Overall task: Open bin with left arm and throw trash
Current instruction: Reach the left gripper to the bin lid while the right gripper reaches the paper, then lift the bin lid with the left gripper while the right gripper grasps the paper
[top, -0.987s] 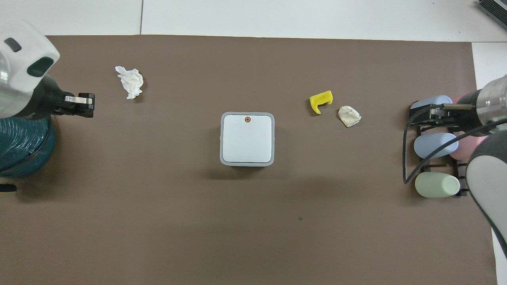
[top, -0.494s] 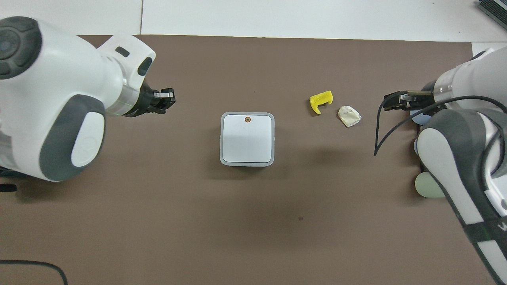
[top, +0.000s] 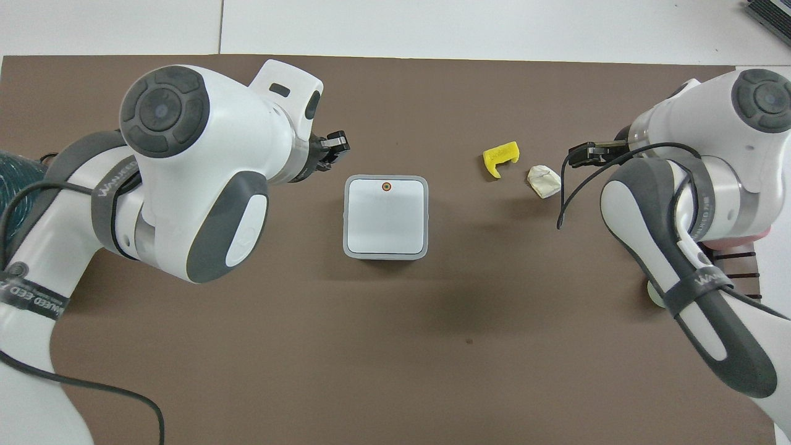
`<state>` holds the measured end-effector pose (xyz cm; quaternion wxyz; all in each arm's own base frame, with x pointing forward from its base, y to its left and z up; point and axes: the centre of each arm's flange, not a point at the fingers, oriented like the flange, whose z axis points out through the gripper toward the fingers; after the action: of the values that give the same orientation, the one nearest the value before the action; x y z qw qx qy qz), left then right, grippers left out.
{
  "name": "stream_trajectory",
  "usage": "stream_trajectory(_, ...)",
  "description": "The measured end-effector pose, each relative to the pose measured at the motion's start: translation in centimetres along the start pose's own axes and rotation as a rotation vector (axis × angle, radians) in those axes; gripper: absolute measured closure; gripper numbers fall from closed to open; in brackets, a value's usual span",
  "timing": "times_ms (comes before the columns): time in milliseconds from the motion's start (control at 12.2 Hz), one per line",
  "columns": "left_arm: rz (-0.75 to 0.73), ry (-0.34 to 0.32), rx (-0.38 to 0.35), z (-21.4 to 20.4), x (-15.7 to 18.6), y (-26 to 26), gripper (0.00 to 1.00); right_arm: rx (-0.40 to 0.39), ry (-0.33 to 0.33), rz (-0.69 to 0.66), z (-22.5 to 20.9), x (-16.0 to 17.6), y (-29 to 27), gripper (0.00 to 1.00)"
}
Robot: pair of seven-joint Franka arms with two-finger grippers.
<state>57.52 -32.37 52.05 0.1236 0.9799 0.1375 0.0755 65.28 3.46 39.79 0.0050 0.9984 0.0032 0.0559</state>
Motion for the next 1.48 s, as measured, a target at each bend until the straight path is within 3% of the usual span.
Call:
stream_trajectory(494, 0.004, -0.036, -0.050, 4.2, -3.4, 2.6, 0.99, 0.012, -0.046, -0.121, 8.3, 0.2, -2.1, 0.00)
stream_trajectory(823, 0.005, -0.045, -0.055, 7.9, -4.8, 3.9, 0.99, 0.015, -0.053, -0.165, 9.2, 0.0, -4.0, 0.00)
stream_trajectory(905, 0.006, -0.047, -0.055, 8.5, -5.0, 4.1, 0.99, 0.016, -0.048, -0.167, 9.1, 0.0, -4.0, 0.09)
stream_trajectory(1316, 0.003, -0.042, -0.063, 11.8, -5.5, 4.4, 0.99, 0.018, -0.043, -0.186, 9.1, -0.1, -5.2, 0.82)
stream_trajectory(1399, 0.003, -0.042, -0.063, 11.9, -5.6, 4.4, 0.99, 0.018, -0.041, -0.187, 9.0, 0.0, -5.3, 0.94)
stream_trajectory(1481, 0.002, -0.041, -0.063, 11.8, -5.5, 4.4, 0.99, 0.018, -0.036, -0.184, 8.8, 0.0, -5.3, 0.97)
